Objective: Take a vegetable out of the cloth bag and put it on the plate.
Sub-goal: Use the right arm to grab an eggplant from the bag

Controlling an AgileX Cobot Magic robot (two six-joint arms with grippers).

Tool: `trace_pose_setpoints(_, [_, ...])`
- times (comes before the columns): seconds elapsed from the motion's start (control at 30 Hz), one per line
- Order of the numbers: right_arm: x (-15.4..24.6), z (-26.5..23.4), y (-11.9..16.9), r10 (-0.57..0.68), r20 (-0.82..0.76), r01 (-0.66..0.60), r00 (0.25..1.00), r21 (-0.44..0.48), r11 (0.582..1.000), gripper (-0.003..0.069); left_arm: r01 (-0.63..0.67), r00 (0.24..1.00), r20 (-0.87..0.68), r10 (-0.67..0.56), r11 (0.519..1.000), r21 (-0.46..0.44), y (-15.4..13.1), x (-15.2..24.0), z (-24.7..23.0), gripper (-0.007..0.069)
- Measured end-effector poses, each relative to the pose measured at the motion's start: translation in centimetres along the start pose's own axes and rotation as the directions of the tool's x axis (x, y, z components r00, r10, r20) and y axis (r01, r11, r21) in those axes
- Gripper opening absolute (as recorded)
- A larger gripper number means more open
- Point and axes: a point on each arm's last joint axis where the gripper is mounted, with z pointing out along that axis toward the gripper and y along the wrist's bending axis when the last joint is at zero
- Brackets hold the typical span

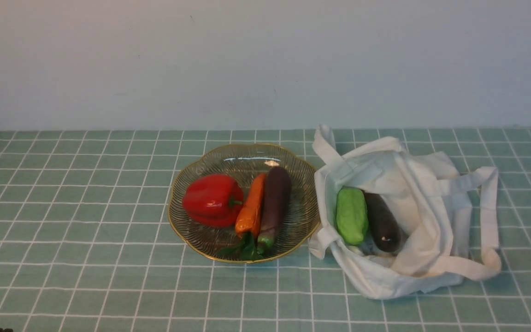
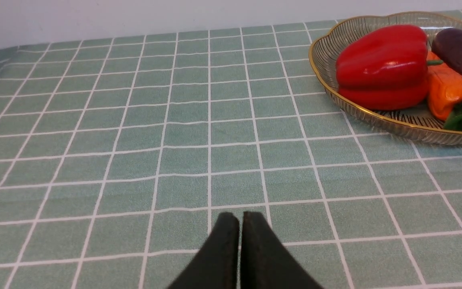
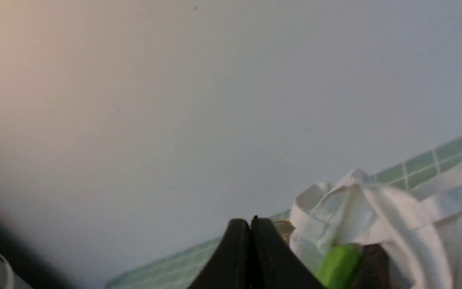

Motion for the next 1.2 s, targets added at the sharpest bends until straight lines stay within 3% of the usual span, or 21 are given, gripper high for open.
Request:
trace_pose_setpoints(0.13, [-1.4,2.2,0.1,-0.117,-0.258,0.15,0.959,0.114,0.982,-0.0013,0.0,1.0,0.0,0.0,1.0,0.0,0.0,0.0,0.0,-0.0004])
trace_pose_setpoints(0.2, [-1.1,5.2,-1.2,-0.059,-0.522,0.204,0.851,0.224,0.953,-0.0013,0.0,1.0,0.0,0.0,1.0,0.0,0.0,0.0,0.0,-0.0004])
trace_pose_setpoints(0.3, [0.0,8.2,-2.6,0.043,-0.691,0.216,0.722,0.284,0.934,-0.0013,0.0,1.0,0.0,0.0,1.0,0.0,0.0,0.0,0.0,-0.0004])
trace_pose_setpoints(0.33, [0.9,10.4,-3.2,0.085,-0.782,0.211,0.618,0.269,0.94,-0.0013,0.0,1.0,0.0,0.0,1.0,0.0,0.0,0.0,0.0,-0.0004])
trace_pose_setpoints(0.47, [3.4,14.5,-3.1,0.044,-0.896,0.165,0.442,0.129,0.978,-0.0013,0.0,1.0,0.0,0.0,1.0,0.0,0.0,0.0,0.0,-0.0004])
trace_pose_setpoints(0.53, [4.4,16.2,-2.8,0.007,-0.918,0.151,0.396,0.073,0.986,-0.0013,0.0,1.0,0.0,0.0,1.0,0.0,0.0,0.0,0.0,-0.0004])
trace_pose_setpoints(0.7, [5.6,20.6,-2.0,-0.041,-0.934,0.172,0.355,0.022,0.985,-0.0013,0.0,1.0,0.0,0.0,1.0,0.0,0.0,0.0,0.0,-0.0004])
trace_pose_setpoints(0.8, [5.9,24.5,-1.8,-0.015,-0.937,0.229,0.348,0.07,0.971,-0.001,0.0,1.0,0.0,0.0,1.0,0.0,0.0,0.0,0.0,-0.0004])
trace_pose_setpoints(1.1, [5.3,29.7,-1.7,0.0,-0.922,0.325,0.387,0.136,0.936,0.002,0.0,1.0,0.0,0.0,1.0,0.0,0.0,0.0,0.0,-0.0004])
trace_pose_setpoints(1.2, [4.8,30.4,-1.7,-0.005,-0.904,0.338,0.427,0.154,0.928,0.0069,0.0,1.0,0.0,0.0,1.0,0.0,0.0,0.0,0.0,-0.0004])
